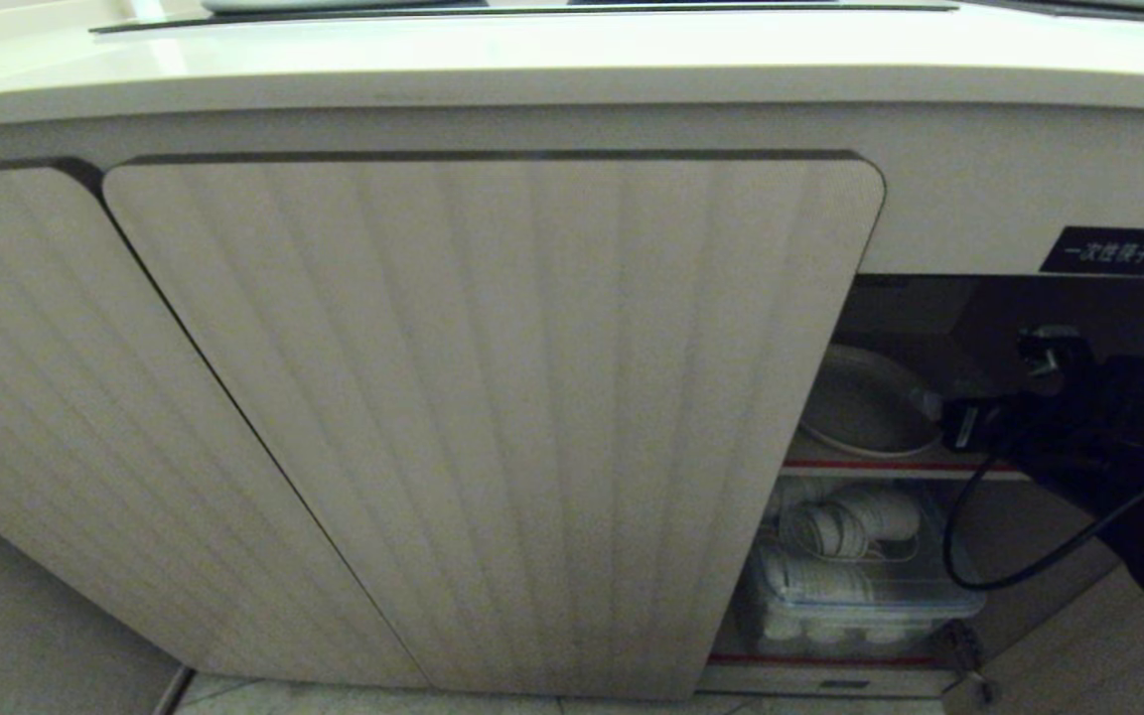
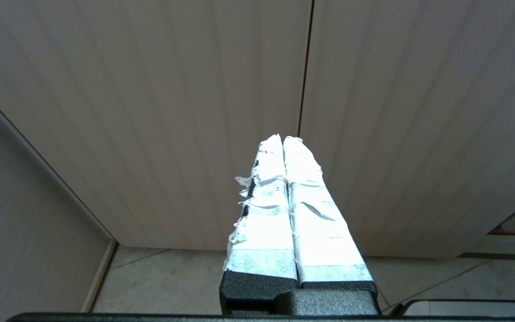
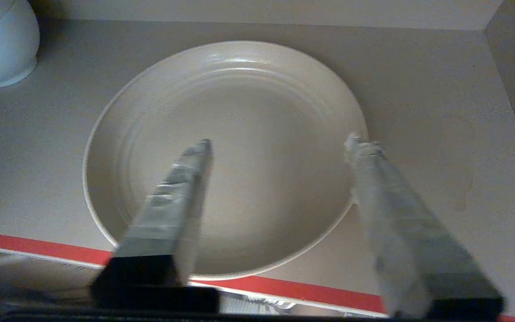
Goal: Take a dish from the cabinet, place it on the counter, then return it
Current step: Take the plate from the cabinet
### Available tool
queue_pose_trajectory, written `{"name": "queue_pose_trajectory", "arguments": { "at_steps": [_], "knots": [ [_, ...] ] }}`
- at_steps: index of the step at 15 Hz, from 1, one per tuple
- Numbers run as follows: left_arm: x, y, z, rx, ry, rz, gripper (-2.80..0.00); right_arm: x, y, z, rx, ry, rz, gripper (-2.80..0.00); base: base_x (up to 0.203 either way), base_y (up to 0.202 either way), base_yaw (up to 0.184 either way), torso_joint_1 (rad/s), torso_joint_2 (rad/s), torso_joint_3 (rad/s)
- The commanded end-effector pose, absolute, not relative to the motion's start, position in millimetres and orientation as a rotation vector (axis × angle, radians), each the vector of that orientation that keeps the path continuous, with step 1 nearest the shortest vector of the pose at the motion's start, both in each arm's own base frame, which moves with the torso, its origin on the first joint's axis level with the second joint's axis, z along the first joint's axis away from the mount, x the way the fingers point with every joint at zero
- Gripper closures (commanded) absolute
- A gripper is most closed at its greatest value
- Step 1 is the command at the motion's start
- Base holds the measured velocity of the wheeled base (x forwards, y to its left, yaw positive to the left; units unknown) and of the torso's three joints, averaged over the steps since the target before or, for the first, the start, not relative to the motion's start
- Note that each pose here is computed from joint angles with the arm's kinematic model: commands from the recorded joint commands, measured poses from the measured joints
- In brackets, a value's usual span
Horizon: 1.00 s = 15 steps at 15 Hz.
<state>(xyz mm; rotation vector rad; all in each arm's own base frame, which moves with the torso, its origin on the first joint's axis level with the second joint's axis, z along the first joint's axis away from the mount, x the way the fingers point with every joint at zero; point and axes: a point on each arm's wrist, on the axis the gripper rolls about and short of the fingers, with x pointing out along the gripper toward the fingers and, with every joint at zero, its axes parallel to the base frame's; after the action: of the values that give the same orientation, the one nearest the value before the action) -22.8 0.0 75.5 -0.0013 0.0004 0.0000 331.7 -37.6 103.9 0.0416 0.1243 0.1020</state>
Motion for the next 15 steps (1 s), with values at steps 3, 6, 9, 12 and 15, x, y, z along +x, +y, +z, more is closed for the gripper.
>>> {"name": "queue_pose_trajectory", "arguments": {
  "at_steps": [3, 6, 9, 12, 15],
  "knots": [
    [-23, 0, 75, -0.002, 0.0, 0.0, 0.0, 331, -39, 105, 0.043, 0.116, 0.1, -2.8, 0.0, 0.0, 0.0, 0.0, 0.0, 0.0],
    [-23, 0, 75, -0.002, 0.0, 0.0, 0.0, 331, -41, 107, 0.04, 0.099, 0.094, -2.8, 0.0, 0.0, 0.0, 0.0, 0.0, 0.0],
    [-23, 0, 75, -0.002, 0.0, 0.0, 0.0, 331, -44, 107, 0.041, 0.097, 0.085, -2.8, 0.0, 0.0, 0.0, 0.0, 0.0, 0.0],
    [-23, 0, 75, -0.002, 0.0, 0.0, 0.0, 332, -49, 107, 0.041, 0.09, 0.07, -2.8, 0.0, 0.0, 0.0, 0.0, 0.0, 0.0],
    [-23, 0, 75, -0.002, 0.0, 0.0, 0.0, 331, -53, 107, 0.041, 0.09, 0.059, -2.8, 0.0, 0.0, 0.0, 0.0, 0.0, 0.0]
  ]
}}
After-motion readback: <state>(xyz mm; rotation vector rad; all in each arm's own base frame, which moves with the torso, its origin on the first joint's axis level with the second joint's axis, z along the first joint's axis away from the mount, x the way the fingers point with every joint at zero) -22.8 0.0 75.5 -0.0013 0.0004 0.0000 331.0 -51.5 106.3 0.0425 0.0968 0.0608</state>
